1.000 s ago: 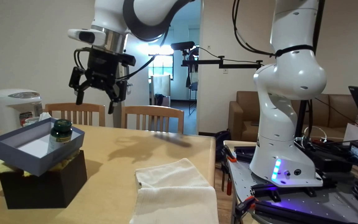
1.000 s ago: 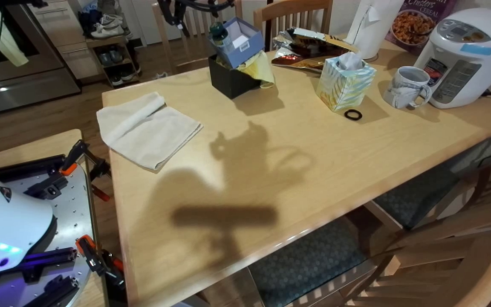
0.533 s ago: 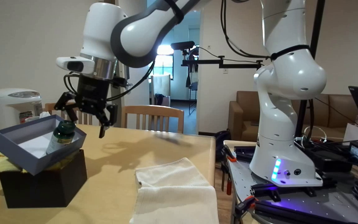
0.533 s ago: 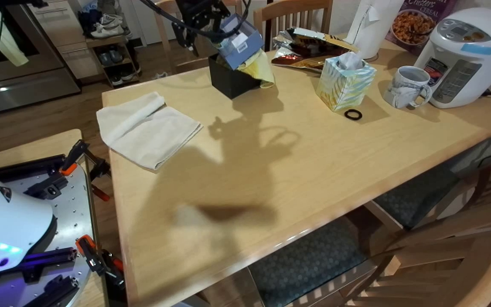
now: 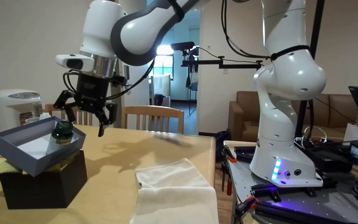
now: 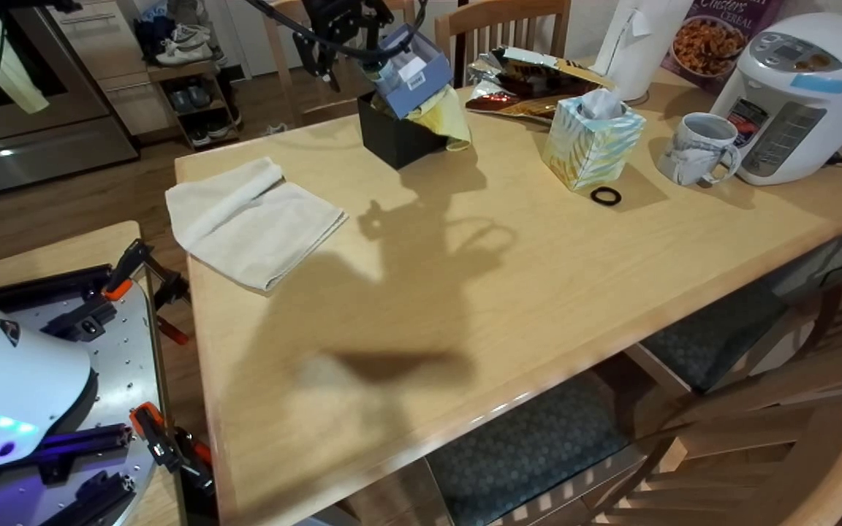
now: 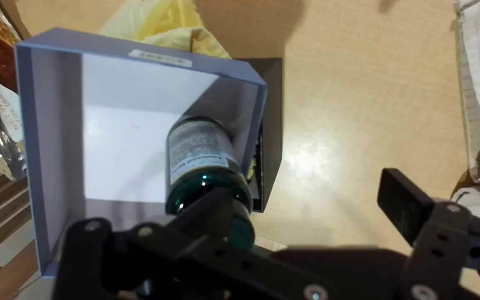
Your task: Pick up the grey object and put it on the table
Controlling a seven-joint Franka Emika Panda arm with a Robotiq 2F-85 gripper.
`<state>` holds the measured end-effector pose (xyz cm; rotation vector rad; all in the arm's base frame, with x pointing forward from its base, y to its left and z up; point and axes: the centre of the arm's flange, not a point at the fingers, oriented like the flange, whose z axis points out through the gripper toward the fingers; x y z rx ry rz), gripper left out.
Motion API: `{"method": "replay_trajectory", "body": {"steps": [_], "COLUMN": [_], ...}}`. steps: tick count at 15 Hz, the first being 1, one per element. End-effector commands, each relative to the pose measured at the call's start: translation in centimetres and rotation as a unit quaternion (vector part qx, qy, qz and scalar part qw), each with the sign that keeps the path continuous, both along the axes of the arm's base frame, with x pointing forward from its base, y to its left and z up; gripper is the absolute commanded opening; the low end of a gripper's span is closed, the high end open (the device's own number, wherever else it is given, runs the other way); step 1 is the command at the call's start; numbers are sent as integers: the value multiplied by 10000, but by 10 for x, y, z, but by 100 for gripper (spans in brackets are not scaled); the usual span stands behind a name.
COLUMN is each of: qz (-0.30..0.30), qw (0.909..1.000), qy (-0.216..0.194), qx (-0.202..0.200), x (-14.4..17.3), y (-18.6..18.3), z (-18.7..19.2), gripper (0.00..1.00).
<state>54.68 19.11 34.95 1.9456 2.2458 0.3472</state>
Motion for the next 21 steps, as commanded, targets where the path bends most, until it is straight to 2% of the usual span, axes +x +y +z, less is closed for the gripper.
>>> {"method": "replay_trajectory", "body": {"steps": [1, 4, 8, 11, 21], "qz": [-40, -86, -308, -315, -111], "qw": [10000, 9997, 9986, 9990, 9998], "qy": [14, -208, -410, -305, 15], "qx": [-69, -12, -104, -67, -141], "x": [-5, -16, -36, -38, -21], "y": [-3, -3, -12, -14, -2], "z": [2, 14, 56, 57, 22], "gripper": [100, 100, 100, 100, 100]}}
